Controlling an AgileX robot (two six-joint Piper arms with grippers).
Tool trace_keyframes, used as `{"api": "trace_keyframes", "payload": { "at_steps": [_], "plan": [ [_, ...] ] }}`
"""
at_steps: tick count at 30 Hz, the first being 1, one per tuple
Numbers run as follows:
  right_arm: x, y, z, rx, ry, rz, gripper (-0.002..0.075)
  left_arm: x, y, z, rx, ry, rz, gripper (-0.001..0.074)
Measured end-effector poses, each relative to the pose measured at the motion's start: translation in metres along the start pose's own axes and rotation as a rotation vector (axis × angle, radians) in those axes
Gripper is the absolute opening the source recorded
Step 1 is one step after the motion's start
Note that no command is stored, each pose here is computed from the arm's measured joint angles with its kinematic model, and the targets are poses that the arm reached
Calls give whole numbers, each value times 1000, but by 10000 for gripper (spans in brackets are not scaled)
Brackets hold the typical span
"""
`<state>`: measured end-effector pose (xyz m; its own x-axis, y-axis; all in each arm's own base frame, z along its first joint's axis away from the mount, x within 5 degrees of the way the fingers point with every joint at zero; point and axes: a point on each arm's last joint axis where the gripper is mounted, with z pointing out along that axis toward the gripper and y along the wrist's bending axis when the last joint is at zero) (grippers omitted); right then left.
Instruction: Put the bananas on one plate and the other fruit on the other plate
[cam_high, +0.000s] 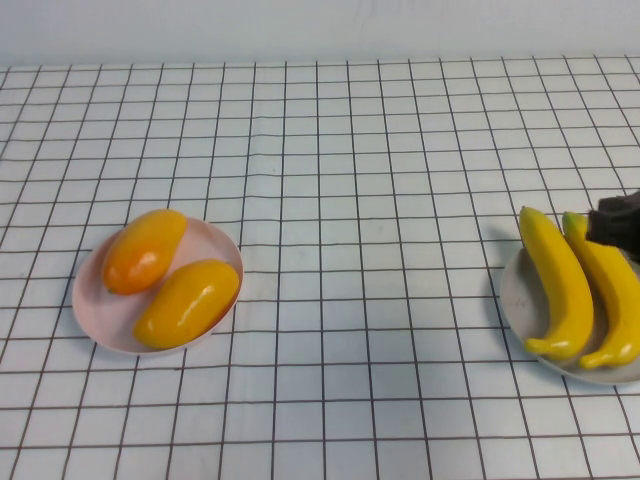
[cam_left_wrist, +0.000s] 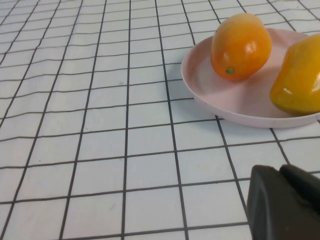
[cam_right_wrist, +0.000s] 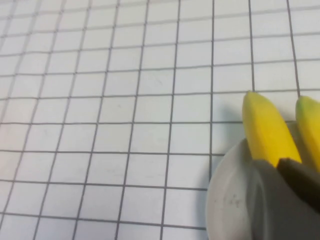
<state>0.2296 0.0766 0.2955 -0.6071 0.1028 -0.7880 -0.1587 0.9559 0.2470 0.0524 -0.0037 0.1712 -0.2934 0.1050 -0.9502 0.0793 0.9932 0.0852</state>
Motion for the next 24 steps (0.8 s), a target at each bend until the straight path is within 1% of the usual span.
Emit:
{"api": "trace_keyframes", "payload": {
  "at_steps": [4, 7, 10, 14, 18, 21, 24],
  "plan": [
    [18, -5, -45, -27, -129, -39, -8, 0, 0, 0, 0, 0, 0, -1],
    [35, -11, -74, -24, -211, -96, -13, 0, 0, 0, 0, 0, 0, -1],
    [58, -21, -100, -2, -298, -167, -13, 0, 0, 0, 0, 0, 0, -1],
    [97, -32, -131, -26, -444, -168, -14, 0, 0, 0, 0, 0, 0, -1],
    [133, -44, -140, -23, -534, -189, -15, 0, 0, 0, 0, 0, 0, -1],
    [145, -50, -137, 12, -550, -234, -15, 0, 0, 0, 0, -2, 0, -1],
    [150, -52, -133, 26, -519, -229, -15, 0, 0, 0, 0, -2, 0, -1]
  ]
}}
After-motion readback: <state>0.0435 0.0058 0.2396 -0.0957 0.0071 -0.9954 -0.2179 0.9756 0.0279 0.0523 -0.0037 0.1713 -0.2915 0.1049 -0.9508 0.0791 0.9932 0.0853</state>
